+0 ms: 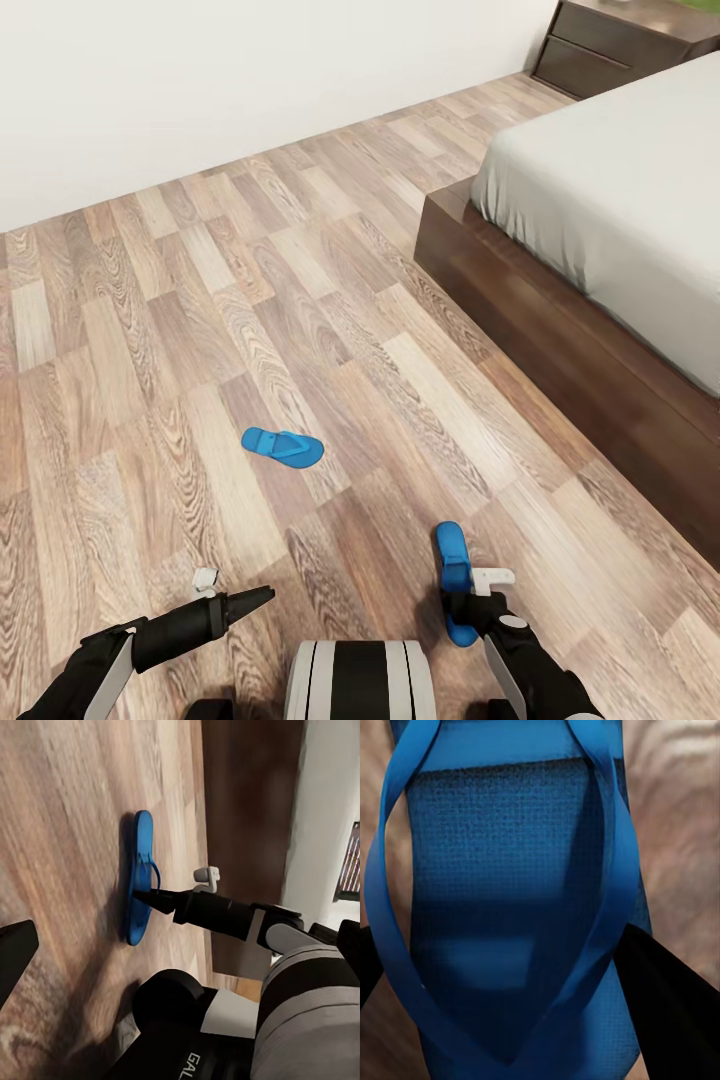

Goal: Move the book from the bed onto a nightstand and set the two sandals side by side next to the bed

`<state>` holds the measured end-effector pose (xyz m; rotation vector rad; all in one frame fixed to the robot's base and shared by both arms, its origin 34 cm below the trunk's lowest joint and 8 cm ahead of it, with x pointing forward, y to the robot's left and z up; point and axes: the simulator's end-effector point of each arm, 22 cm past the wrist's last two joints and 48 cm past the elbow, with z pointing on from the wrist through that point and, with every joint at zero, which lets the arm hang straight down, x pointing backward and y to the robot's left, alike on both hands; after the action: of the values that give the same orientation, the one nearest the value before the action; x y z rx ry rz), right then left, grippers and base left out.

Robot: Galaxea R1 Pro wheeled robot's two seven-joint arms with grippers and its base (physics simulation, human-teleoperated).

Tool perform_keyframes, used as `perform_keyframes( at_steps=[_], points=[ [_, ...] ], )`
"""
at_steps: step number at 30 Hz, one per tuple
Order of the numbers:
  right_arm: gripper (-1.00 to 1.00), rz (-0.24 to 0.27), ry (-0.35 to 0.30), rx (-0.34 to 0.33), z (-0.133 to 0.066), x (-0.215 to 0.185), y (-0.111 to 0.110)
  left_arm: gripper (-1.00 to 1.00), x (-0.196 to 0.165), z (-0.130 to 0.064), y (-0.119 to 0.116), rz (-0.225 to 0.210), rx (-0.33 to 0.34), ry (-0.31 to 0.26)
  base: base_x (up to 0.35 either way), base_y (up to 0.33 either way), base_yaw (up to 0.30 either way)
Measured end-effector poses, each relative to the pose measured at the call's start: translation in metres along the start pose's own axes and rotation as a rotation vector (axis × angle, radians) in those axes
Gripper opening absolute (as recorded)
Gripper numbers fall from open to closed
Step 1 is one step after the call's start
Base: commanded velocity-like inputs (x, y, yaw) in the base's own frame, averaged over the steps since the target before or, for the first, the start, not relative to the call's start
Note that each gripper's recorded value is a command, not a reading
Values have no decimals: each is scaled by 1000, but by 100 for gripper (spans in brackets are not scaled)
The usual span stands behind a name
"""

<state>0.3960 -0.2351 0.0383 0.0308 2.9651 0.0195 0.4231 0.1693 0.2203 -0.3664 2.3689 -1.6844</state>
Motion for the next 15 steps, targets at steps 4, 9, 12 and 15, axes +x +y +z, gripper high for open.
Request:
perform_keyframes(
  at_steps=[4, 9, 12, 15],
  points=[
    [-100, -1, -8, 0, -2, -4, 0, 100, -2, 0, -3, 7, 3, -2, 0, 0, 0],
    [-100, -1, -29, -1, -7, -14, 0, 100, -7, -1, -11, 25, 9, -8, 0, 0, 0],
    [-100, -1, -41, -1, -11, -20, 1, 100, -10, -2, -15, 36, 12, -12, 0, 0, 0],
    [-100, -1, -53, -1, -14, -27, 1, 100, -13, -2, -20, 47, 17, -16, 0, 0, 0]
  ],
)
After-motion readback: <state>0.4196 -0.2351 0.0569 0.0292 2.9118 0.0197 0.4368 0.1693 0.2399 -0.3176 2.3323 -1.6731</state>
